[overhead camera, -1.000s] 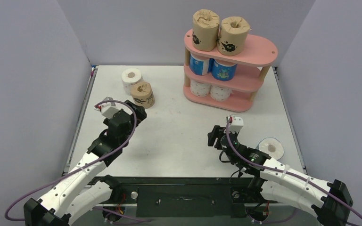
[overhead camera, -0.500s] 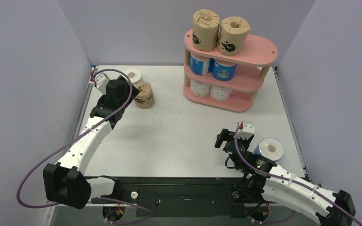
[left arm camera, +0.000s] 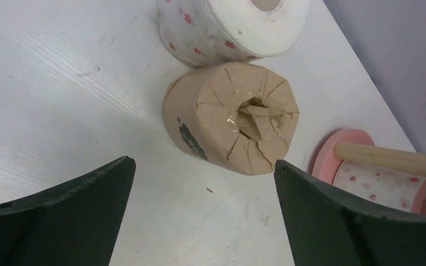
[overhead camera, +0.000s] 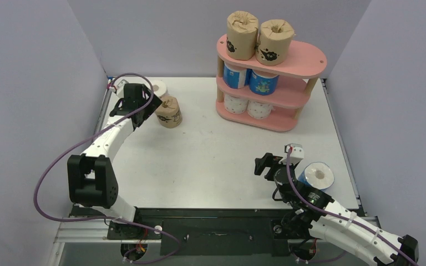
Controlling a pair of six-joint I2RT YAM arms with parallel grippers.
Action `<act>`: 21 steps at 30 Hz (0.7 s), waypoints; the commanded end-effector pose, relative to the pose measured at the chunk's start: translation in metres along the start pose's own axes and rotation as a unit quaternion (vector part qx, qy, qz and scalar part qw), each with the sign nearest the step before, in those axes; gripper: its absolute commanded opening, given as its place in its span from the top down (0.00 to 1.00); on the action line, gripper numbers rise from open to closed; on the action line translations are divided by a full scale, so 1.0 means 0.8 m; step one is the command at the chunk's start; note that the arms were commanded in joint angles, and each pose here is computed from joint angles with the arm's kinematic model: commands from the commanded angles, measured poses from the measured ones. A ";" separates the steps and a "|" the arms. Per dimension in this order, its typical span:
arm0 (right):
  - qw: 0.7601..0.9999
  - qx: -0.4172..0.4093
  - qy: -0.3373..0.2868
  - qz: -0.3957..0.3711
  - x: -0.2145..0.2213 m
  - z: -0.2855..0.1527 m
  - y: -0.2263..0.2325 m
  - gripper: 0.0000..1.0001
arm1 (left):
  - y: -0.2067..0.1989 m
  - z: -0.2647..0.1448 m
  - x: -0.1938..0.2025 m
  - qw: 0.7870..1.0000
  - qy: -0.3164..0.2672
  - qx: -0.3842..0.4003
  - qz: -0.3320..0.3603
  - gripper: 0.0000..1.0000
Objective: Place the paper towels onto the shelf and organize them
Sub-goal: Pick up the paper towel from the center of the board.
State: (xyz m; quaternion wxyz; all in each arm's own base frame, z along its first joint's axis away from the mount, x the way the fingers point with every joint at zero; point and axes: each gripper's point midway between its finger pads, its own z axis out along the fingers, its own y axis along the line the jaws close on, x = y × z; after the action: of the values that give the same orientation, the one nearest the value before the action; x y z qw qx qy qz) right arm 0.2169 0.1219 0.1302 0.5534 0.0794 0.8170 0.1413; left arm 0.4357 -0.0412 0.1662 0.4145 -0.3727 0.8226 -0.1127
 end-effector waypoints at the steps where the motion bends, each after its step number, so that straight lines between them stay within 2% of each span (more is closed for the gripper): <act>1: 1.000 -0.002 0.002 -0.002 0.001 0.003 0.002 0.21 | -0.051 0.004 -0.023 0.998 -0.004 0.061 0.014 0.03; 4: 1.000 -0.004 0.000 0.001 0.000 0.002 0.002 0.21 | -0.050 0.021 -0.016 0.998 0.006 0.054 0.014 0.00; 8: 1.000 -0.004 -0.004 0.005 -0.001 0.001 0.001 0.21 | -0.045 0.041 -0.006 0.999 0.018 0.035 0.008 0.09; 14: 1.000 -0.001 0.002 0.002 0.004 0.003 0.000 0.21 | -0.045 0.061 0.008 0.999 0.034 0.013 0.021 0.14; 21: 1.000 0.001 0.001 0.004 0.003 0.002 -0.001 0.21 | -0.044 0.072 0.006 0.999 0.027 -0.003 0.026 0.18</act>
State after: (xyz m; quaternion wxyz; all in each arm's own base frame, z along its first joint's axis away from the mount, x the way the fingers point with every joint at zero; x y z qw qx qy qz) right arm 0.2159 0.1237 0.1283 0.5497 0.0753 0.8194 0.1442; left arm 0.4813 -0.0646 0.1248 0.3679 -0.3515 0.8533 -0.1135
